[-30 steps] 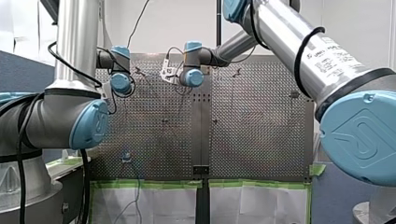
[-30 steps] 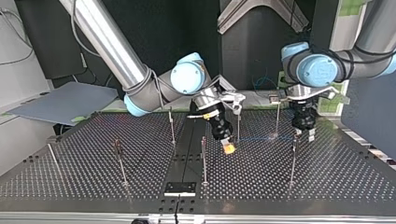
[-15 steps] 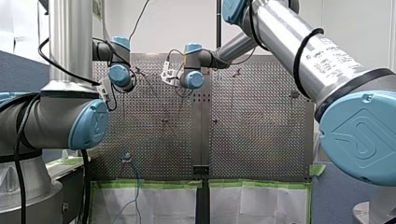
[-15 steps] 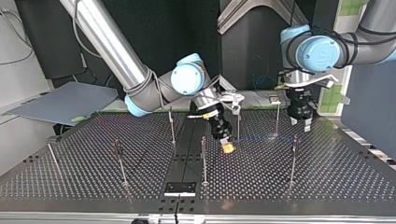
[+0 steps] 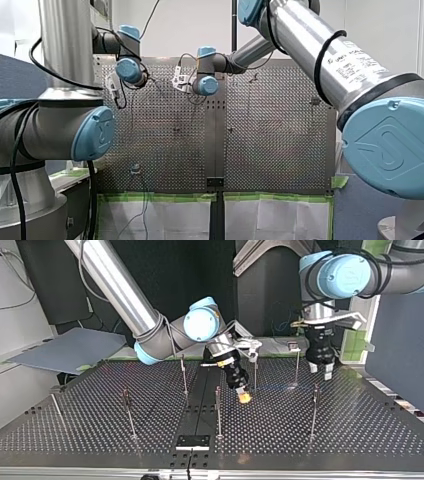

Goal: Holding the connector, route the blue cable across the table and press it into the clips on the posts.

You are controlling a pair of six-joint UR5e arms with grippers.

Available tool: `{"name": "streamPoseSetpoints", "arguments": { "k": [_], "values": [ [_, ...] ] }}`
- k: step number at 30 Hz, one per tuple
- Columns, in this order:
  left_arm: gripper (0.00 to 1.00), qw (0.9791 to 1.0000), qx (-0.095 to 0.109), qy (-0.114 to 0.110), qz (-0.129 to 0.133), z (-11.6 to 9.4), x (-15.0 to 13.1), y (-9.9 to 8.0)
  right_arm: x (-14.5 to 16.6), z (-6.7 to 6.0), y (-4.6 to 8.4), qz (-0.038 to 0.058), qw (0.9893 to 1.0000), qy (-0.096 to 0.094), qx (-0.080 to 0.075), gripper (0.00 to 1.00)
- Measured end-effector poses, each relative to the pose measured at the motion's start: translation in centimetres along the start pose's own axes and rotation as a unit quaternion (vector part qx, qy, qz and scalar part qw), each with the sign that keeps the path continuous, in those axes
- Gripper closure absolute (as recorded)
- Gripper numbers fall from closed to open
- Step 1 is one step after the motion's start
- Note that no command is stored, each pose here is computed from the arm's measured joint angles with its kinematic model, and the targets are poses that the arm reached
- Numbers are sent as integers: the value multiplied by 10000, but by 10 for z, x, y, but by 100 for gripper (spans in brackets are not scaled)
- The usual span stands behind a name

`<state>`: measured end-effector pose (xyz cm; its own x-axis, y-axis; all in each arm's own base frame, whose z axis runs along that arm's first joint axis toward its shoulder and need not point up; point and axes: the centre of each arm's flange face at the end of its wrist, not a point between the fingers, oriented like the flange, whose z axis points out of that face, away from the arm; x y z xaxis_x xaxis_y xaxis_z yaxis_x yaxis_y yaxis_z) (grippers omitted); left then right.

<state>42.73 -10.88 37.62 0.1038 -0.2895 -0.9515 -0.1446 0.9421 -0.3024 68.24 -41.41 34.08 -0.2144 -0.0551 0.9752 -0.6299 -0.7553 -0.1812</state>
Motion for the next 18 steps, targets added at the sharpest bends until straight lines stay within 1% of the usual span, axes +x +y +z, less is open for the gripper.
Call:
{"name": "streamPoseSetpoints", "arguments": {
  "k": [8,14,18],
  "values": [
    [0,9993,186,-9,313,-11,-4,-15,-1,0,1,-1,10000,-7,-9,100],
    [0,9980,332,-101,533,-12,-2,-25,-2,1,2,-2,10000,-12,-22,100],
    [0,9965,428,-184,692,-9,3,-32,-2,1,4,-3,10000,-17,-30,100]
  ]
}}
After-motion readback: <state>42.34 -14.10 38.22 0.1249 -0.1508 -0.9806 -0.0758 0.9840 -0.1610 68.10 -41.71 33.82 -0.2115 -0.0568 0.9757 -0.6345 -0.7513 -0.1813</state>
